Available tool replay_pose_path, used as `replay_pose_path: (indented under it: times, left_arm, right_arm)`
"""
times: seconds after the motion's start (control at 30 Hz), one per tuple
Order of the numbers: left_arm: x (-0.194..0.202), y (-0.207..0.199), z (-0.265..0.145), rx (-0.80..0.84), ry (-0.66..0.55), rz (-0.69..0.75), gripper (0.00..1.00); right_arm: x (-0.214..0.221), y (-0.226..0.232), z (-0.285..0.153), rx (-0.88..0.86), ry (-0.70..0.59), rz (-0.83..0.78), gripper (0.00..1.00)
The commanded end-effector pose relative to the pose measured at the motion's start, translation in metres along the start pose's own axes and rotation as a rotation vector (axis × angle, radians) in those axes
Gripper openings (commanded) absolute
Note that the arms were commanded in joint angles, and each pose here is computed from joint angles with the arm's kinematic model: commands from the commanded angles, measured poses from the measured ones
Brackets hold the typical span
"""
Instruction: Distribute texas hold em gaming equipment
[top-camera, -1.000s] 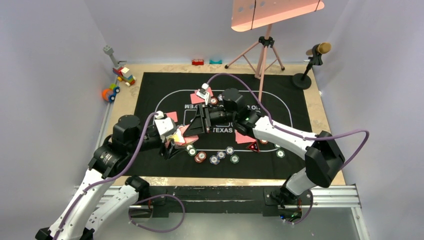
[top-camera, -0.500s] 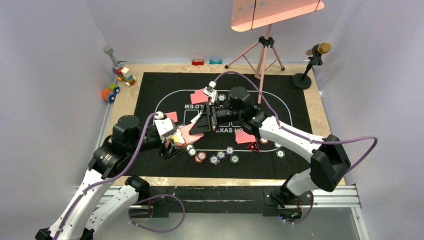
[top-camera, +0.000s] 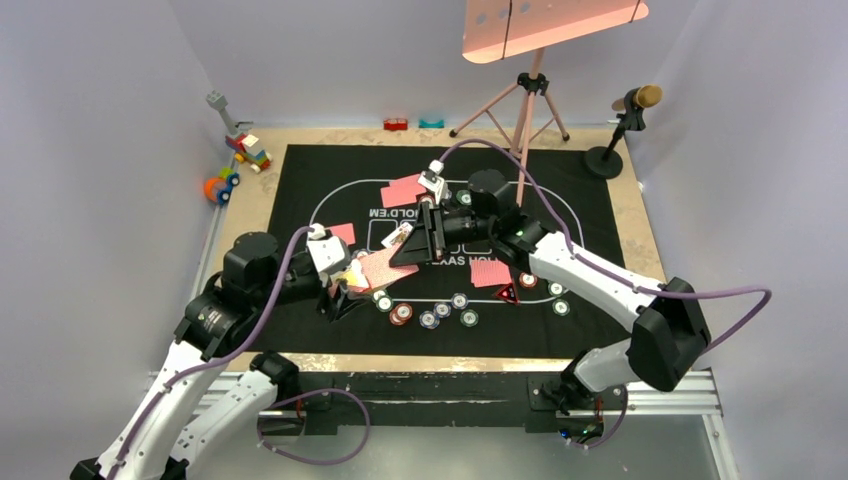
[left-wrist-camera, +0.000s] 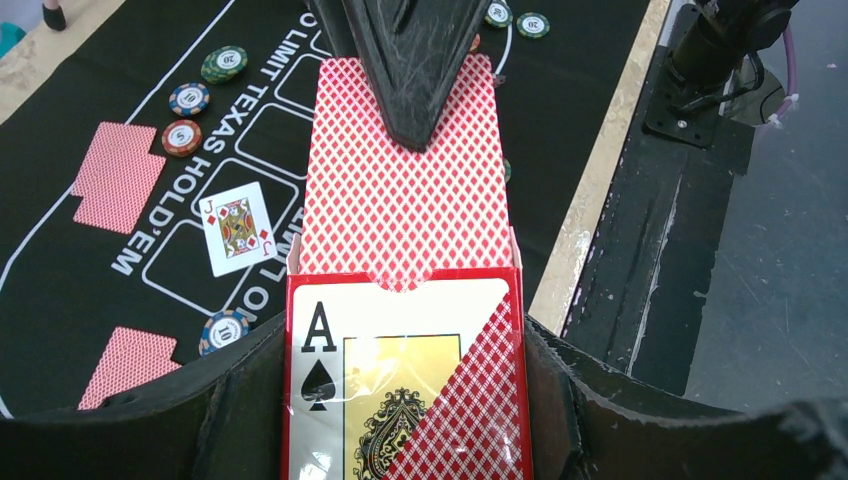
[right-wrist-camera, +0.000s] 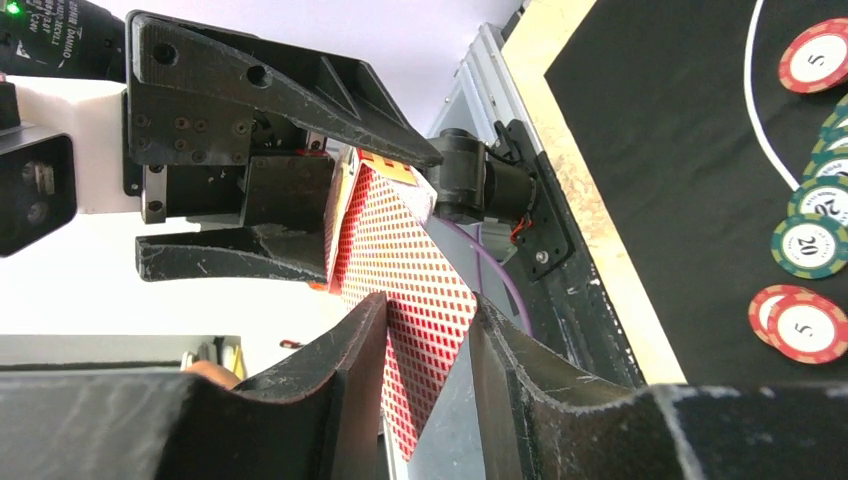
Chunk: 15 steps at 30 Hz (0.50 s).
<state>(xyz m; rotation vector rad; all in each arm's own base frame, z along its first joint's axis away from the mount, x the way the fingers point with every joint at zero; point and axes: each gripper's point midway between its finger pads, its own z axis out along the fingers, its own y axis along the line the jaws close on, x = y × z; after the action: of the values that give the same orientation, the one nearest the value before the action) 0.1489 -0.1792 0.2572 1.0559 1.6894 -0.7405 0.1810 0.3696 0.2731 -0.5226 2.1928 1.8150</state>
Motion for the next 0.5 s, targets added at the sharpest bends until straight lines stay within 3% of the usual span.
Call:
replay_pose_path:
  times: [0.0,0.17,0.47]
  left_arm:
    - [-0.040,0.000,-0.010,-0.011,-0.130,0.065,0.08]
    - [-0.040,0.000,-0.009,-0.011,-0.129,0.063,0.08]
    - [-0.039,0.000,-0.010,-0.015,-0.124,0.064,0.08]
  right_arm:
    - [-0.006,0.011,-0.016,0.015,-0.022,-0.059,0.37]
    - [-0.007,0.016,-0.020,0.014,-0.030,-0.063,0.33]
    - [-0.025,0.035,-0.041,0.037,-0.097,-0.098,0.17]
